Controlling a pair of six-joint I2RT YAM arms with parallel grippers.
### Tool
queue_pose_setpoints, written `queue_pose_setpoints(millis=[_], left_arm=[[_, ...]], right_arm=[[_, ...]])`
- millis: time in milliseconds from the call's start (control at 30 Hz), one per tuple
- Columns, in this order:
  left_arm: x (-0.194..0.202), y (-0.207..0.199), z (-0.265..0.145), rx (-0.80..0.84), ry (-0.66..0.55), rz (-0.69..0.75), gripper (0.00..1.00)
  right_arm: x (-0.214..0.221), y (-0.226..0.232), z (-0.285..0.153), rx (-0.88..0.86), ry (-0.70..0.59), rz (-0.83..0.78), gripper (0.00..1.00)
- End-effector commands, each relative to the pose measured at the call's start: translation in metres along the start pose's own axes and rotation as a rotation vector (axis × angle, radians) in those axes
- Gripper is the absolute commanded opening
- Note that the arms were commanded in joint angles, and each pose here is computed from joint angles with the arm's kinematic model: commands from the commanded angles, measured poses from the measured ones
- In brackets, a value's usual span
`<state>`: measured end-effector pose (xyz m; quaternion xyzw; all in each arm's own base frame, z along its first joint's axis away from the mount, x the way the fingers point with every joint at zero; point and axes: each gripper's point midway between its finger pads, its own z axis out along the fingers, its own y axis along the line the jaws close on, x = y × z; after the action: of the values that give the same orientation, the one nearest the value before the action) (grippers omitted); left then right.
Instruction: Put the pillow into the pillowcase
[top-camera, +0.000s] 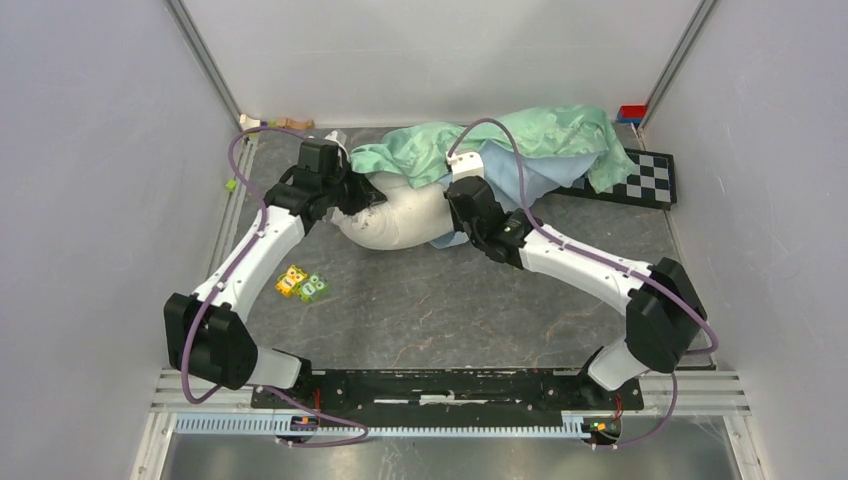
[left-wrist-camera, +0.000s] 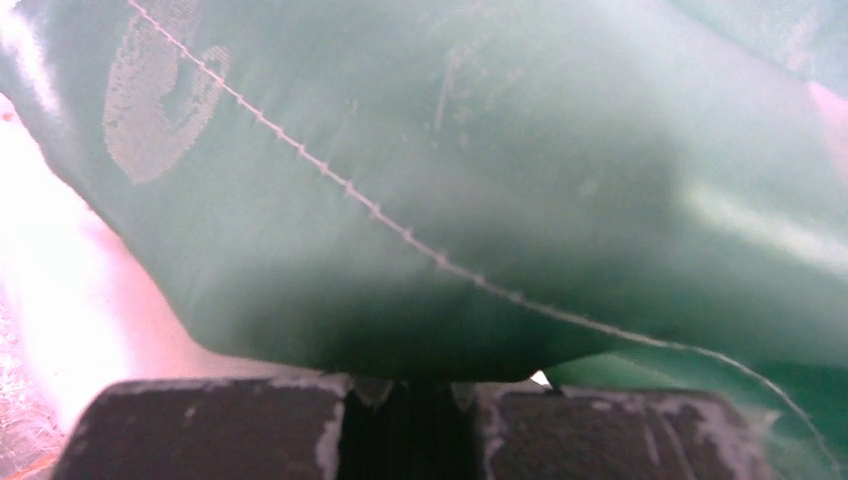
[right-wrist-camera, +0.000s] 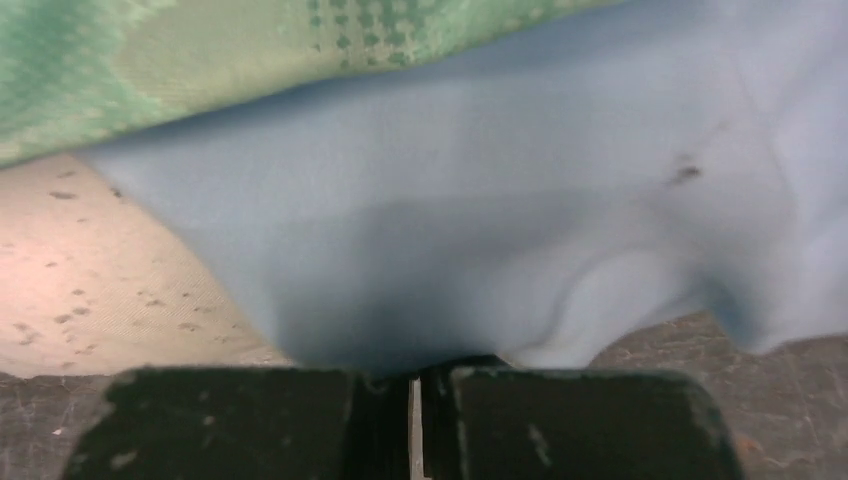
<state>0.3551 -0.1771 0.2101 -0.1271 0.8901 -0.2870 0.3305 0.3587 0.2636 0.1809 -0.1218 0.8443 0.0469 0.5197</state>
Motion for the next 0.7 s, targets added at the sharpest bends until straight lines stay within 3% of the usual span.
queue_pose_setpoints(millis=[0, 200, 267, 333, 467, 667], left_arm=[[-0.004, 0.007, -0.003, -0.059, 0.007, 0.014, 0.02], [0.004, -0.041, -0.021, 0.031, -0.004, 0.06, 0.02], [0.01, -0.06, -0.027, 0.059, -0.015, 0.068, 0.02], [0.011, -0.065, -0.026, 0.082, -0.016, 0.024, 0.02], [0.005, -0.048, -0.005, 0.05, -0.029, -0.065, 0.02], [0.027, 0.016, 0.064, -0.049, -0.018, -0.272, 0.02]], right_arm=[[-0.08, -0.027, -0.046, 0.121, -0.131, 0.013, 0.0], [-0.226, 0.038, -0.175, 0.006, -0.38, -0.108, 0.0], [-0.243, 0.071, -0.18, -0.073, -0.388, -0.166, 0.0], [-0.239, 0.085, -0.166, -0.08, -0.371, -0.201, 0.0], [-0.187, 0.102, -0.113, -0.187, -0.256, -0.208, 0.0], [-0.133, 0.124, -0.095, -0.316, -0.15, -0.194, 0.0]])
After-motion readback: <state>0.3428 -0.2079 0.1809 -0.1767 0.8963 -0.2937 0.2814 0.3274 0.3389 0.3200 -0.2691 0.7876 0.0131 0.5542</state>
